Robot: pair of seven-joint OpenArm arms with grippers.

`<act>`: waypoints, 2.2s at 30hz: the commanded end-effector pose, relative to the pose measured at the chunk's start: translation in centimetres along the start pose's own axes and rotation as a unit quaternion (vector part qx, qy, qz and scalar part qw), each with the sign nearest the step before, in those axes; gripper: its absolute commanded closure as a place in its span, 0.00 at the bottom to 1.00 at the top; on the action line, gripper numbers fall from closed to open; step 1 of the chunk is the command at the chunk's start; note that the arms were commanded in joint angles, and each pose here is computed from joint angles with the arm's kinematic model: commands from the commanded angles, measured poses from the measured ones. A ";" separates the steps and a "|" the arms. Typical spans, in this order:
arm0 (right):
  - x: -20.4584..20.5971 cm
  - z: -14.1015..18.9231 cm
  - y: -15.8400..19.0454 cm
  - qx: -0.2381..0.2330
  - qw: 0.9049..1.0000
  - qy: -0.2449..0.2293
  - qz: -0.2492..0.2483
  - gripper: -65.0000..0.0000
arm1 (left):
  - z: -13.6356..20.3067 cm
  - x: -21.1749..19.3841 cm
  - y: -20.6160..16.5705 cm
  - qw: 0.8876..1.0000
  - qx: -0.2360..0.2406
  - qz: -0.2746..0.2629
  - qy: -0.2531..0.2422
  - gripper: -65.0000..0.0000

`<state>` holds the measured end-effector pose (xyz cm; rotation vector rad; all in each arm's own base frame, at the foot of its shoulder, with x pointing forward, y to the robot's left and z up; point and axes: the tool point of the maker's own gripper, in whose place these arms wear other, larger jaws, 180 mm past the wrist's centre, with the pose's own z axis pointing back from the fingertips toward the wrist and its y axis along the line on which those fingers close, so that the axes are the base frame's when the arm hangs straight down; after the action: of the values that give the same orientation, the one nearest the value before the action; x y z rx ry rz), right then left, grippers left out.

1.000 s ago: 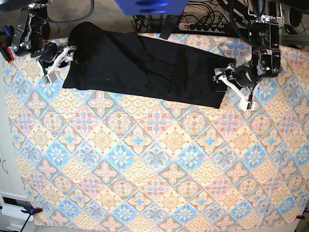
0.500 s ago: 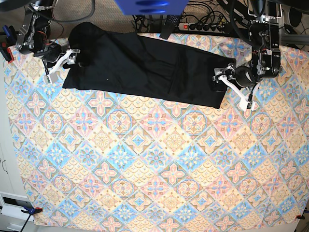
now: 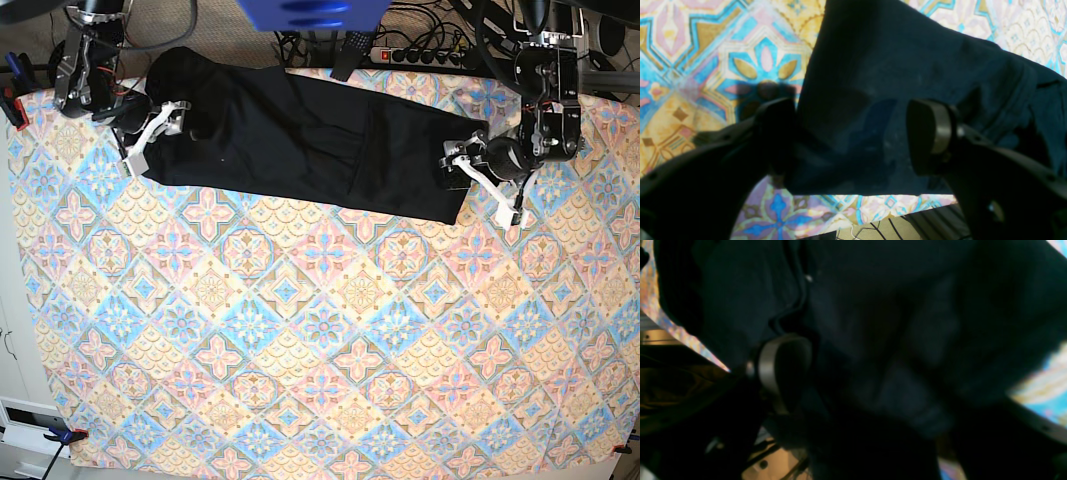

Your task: Fold the T-shirt properly

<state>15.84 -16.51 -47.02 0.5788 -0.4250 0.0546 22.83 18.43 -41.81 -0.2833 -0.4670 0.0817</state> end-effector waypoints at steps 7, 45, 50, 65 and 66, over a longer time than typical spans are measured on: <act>-1.7 -0.2 0.0 -0.001 0.999 0.035 -0.002 0.85 | 0.5 1.3 -0.1 1.000 -0.002 -0.008 -0.019 0.21; 12.4 8.0 -5.2 -0.214 0.945 0.001 0.247 1.00 | 3.1 1.9 1.2 0.998 -0.006 0.033 -0.054 0.79; 12.5 7.4 -0.3 -0.186 0.928 -0.007 0.322 1.00 | 2.4 0.9 1.9 0.998 -0.002 0.046 -0.039 0.79; 10.1 -1.1 13.3 -0.003 0.903 0.001 0.431 1.00 | 2.0 -0.4 1.1 0.998 -0.011 0.057 -0.028 0.79; 10.3 -1.4 14.0 0.005 0.901 -0.003 0.434 1.00 | 2.0 -0.4 1.1 0.998 -0.011 0.057 -0.028 0.79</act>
<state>22.62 -4.88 -37.71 0.3571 -0.6200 0.9055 20.70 19.86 -41.61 -0.3244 -0.4694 0.2111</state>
